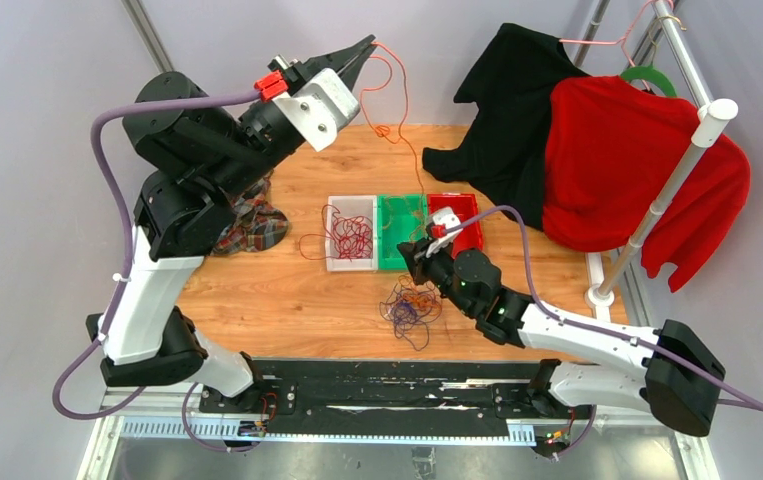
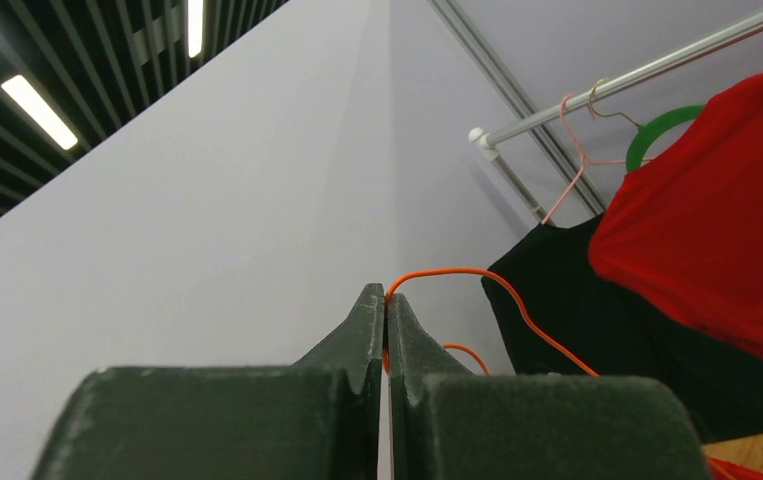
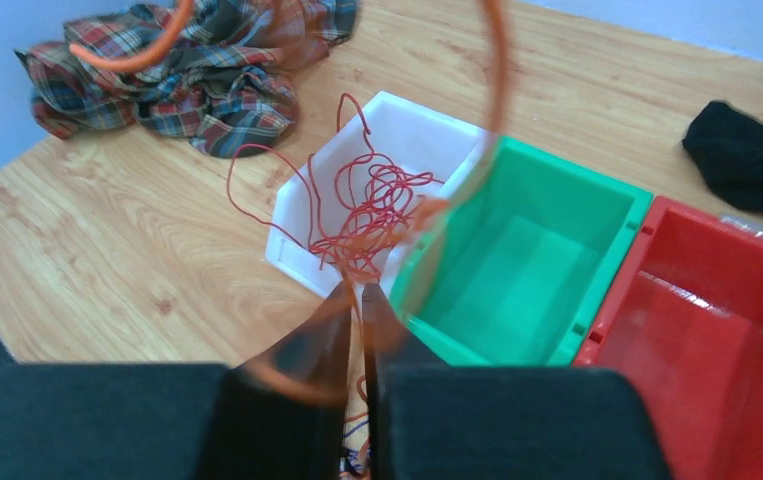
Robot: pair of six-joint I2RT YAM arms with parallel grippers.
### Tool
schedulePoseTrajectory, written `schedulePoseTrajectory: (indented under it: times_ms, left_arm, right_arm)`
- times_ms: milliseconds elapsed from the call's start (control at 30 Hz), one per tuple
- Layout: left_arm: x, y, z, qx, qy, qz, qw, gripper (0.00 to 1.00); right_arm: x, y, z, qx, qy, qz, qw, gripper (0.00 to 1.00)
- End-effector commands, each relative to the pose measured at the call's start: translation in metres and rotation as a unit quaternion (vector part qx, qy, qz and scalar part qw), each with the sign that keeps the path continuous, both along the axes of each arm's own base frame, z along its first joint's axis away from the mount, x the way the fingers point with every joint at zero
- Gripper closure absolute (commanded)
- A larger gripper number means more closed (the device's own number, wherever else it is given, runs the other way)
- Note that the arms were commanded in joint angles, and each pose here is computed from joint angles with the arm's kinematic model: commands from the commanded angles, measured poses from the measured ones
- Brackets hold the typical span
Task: Untangle the cables
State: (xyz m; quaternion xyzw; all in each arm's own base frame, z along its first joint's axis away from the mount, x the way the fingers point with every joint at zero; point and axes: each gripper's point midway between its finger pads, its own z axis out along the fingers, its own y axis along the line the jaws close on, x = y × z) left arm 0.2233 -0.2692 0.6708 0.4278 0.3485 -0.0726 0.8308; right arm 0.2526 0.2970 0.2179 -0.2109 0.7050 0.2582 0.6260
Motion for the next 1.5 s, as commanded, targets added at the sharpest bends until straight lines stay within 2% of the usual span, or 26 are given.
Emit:
schedulePoseTrajectory:
  times_ms: [0, 300, 633, 700, 800, 1000, 1233, 1467]
  left_arm:
    - [-0.015, 0.023, 0.03, -0.03, -0.043, 0.016, 0.998, 1.0]
    - [-0.01, 0.049, 0.068, -0.077, -0.111, 0.087, 0.987, 1.0]
    - [-0.016, 0.083, 0.128, -0.181, -0.199, 0.159, 0.95, 0.99]
    - [-0.016, 0.082, 0.129, -0.185, -0.198, 0.156, 0.95, 0.99]
    - [-0.003, 0.063, 0.108, -0.148, -0.169, 0.145, 0.964, 1.0]
    - [0.025, 0.028, 0.043, -0.07, -0.099, 0.138, 0.983, 0.99]
    - [0.052, 0.003, -0.027, 0.0, -0.036, 0.15, 0.988, 0.99]
    - [0.078, -0.031, -0.136, 0.098, 0.029, 0.148, 0.984, 0.99]
  right_arm:
    - [-0.004, -0.012, 0.001, 0.041, 0.003, -0.01, 0.999, 0.98]
    - [-0.029, -0.048, -0.055, 0.066, 0.071, -0.035, 0.995, 0.99]
    - [-0.04, -0.094, -0.15, -0.021, 0.149, -0.115, 0.982, 0.99]
    - [-0.042, -0.097, -0.155, -0.022, 0.154, -0.117, 0.981, 0.99]
    - [-0.038, -0.104, -0.148, -0.017, 0.144, -0.135, 0.98, 0.99]
    - [-0.035, -0.108, -0.096, 0.033, 0.104, -0.137, 0.984, 0.99]
    - [-0.037, -0.12, -0.013, 0.129, 0.033, -0.132, 0.982, 0.99]
    - [-0.038, -0.139, 0.041, 0.152, -0.007, -0.151, 0.977, 0.99]
